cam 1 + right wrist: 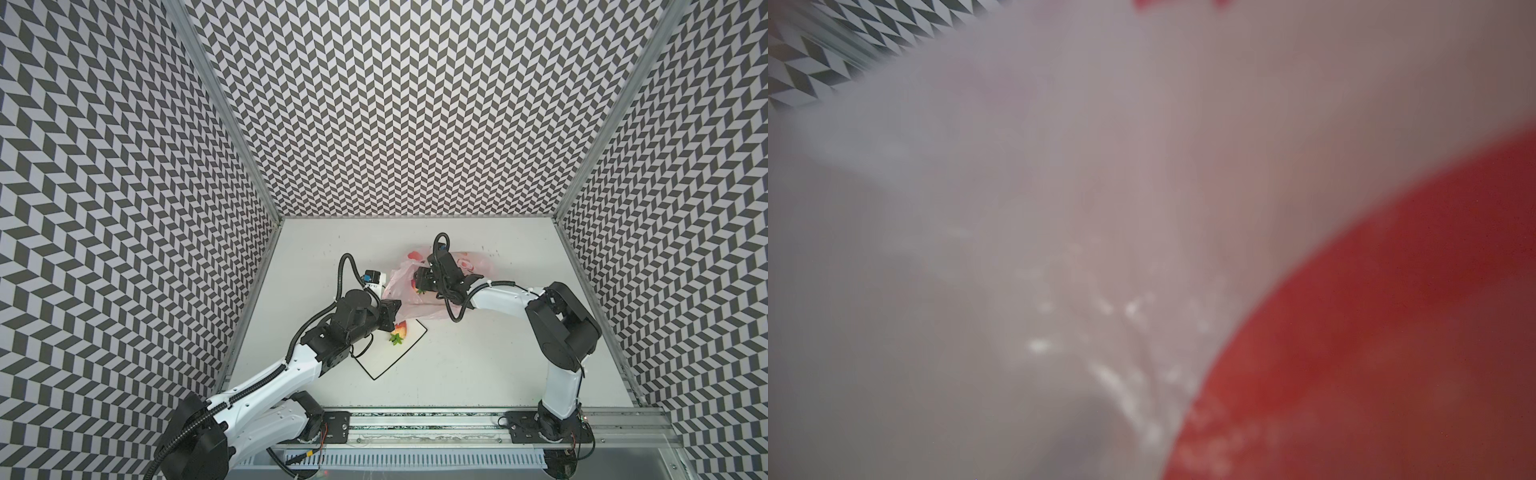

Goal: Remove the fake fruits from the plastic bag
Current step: 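Grasp the red pear inside the bag with the right gripper and lift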

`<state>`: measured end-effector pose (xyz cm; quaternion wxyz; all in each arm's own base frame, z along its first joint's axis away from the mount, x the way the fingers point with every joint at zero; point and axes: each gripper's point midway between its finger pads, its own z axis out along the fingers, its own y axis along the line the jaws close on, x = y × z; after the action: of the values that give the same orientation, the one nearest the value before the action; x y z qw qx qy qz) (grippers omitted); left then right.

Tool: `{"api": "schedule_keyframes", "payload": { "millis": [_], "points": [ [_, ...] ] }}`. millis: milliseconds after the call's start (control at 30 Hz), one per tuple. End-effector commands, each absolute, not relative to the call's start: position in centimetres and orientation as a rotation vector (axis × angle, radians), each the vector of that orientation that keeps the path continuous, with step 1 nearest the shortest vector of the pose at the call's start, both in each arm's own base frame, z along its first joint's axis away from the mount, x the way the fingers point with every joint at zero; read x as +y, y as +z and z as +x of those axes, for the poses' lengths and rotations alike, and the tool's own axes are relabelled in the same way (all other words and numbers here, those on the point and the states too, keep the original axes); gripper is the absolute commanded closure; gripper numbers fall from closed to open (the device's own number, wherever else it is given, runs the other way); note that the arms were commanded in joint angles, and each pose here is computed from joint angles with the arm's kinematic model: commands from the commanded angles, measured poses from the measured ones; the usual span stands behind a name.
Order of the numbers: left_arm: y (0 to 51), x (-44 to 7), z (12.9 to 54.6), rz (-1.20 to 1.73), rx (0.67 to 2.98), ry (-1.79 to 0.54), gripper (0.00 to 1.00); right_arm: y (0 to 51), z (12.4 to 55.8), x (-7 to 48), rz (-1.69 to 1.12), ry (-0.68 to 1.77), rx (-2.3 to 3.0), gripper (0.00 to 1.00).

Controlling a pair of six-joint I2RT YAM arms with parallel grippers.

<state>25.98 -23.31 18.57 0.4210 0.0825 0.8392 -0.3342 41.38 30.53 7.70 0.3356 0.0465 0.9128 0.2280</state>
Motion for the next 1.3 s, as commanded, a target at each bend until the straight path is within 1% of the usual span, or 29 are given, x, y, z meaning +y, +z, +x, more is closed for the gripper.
{"api": "schedule_keyframes", "payload": {
  "millis": [0, 100, 267, 467, 500, 600, 700, 833, 1000, 1267],
  "points": [
    [18.8, -23.3, 25.9, 0.203, 2.093, -0.843, 1.0, 8.0, 42.5, 31.9, 0.149, 0.661, 2.353, 0.43],
    [18.9, -23.4, 25.9, 0.204, 2.092, -0.844, 1.0, 6.5, 42.6, 32.3, 0.137, 0.654, 2.391, 0.42],
    [19.0, -23.4, 25.9, 0.203, 2.09, -0.844, 1.0, 4.8, 42.0, 32.7, 0.094, 0.658, 2.437, 0.36],
    [19.1, -23.5, 26.1, 0.201, 2.087, -0.847, 1.0, 2.8, 41.7, 32.4, 0.055, 0.607, 2.488, 0.34],
    [19.2, -23.5, 26.1, 0.201, 2.085, -0.847, 1.0, 2.5, 41.7, 32.4, 0.052, 0.597, 2.498, 0.35],
    [19.4, -23.6, 26.2, 0.198, 2.081, -0.847, 1.0, 2.8, 41.6, 32.1, 0.047, 0.588, 2.49, 0.42],
    [19.5, -23.5, 26.3, 0.184, 2.076, -0.85, 1.0, 4.6, 41.8, 32.1, 0.039, 0.6, 2.449, 0.51],
    [19.7, -23.3, 26.7, 0.136, 2.067, -0.851, 1.0, 8.1, 41.7, 31.6, -0.003, 0.599, 2.379, 0.59],
    [19.7, -23.1, 27.3, 0.077, 2.058, -0.866, 1.0, 12.0, 40.1, 30.6, -0.082, 0.629, 2.292, 0.62],
    [20.4, -23.3, 28.1, 0.042, 2.03, -0.903, 1.0, 16.8, 36.2, 30.9, -0.316, 0.794, 2.161, 0.67]
  ]
}}
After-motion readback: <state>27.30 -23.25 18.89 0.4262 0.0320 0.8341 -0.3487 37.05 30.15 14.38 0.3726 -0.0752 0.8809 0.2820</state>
